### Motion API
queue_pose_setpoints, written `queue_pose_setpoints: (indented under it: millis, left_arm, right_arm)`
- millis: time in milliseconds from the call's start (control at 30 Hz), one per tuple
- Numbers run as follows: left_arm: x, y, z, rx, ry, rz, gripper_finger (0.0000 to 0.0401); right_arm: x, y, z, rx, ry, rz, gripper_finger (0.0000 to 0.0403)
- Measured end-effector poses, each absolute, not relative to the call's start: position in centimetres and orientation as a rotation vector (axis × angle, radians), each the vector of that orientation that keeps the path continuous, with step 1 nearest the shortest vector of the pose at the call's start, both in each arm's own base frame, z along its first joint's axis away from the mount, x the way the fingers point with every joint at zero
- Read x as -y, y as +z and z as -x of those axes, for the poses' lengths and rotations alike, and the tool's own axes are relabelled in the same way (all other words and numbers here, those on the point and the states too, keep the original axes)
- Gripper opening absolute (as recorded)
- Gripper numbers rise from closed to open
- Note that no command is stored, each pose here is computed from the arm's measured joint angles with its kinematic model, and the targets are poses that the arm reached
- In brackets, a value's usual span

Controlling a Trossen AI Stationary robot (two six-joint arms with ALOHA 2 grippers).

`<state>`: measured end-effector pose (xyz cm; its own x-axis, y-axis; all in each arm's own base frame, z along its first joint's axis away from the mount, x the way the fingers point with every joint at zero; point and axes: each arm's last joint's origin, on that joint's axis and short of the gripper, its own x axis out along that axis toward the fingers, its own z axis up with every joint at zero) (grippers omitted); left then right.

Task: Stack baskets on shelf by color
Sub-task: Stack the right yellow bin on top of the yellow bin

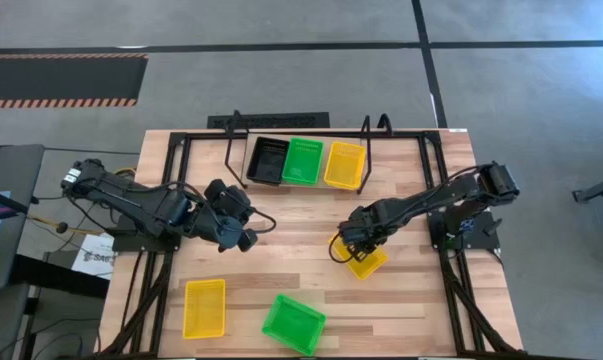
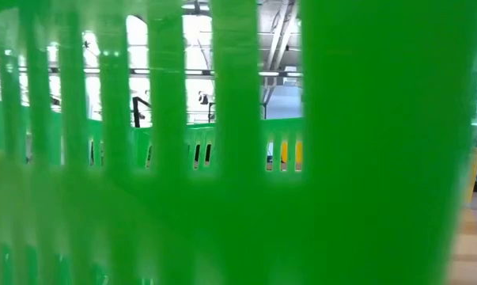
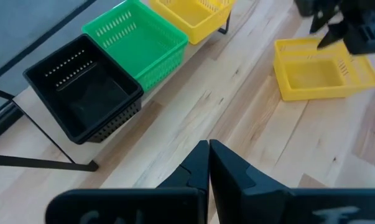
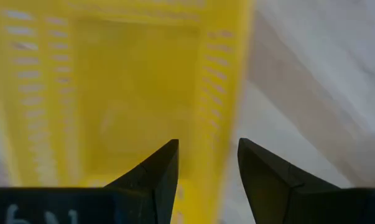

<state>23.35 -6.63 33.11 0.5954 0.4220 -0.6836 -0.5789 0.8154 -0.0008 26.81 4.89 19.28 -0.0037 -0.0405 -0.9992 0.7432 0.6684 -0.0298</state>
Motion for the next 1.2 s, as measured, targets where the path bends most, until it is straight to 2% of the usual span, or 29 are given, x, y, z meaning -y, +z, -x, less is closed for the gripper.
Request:
queue_pose_setpoints:
  millis: [300,400,533,700,833,1000,1200]
  left_arm:
    - [6.6,33.1,-23.4,-0.706,0.611,0.291,0.0]
    - [6.6,33.1,-23.4,-0.698,0.618,0.311,0.0]
    - [6.6,33.2,-23.5,-0.685,0.624,0.329,0.0]
    - [6.5,33.2,-23.5,-0.67,0.642,0.328,0.0]
    - [6.4,33.2,-23.5,-0.663,0.65,0.345,0.0]
    - [6.4,33.2,-23.5,-0.661,0.652,0.35,0.0]
    - [6.4,33.2,-23.5,-0.66,0.653,0.35,0.0]
  right_arm:
    - [-3.4,17.4,-27.1,-1.419,-0.621,-0.668,0.0172]
    - [-3.1,17.4,-27.1,-1.423,-0.619,-0.669,0.0129]
    - [-2.8,17.4,-27.2,-1.438,-0.583,-0.673,0.0029]
    - [-2.7,17.9,-27.6,-1.426,-0.556,-0.672,0.0011]
    - [-2.8,20.4,-29.1,-1.32,-0.532,-0.655,0.0007]
    - [-2.8,25.5,-31.3,-1.15,-0.495,-0.561,0.0004]
    - [-0.8,32.1,-32.6,-0.871,-0.687,-0.43,0.0003]
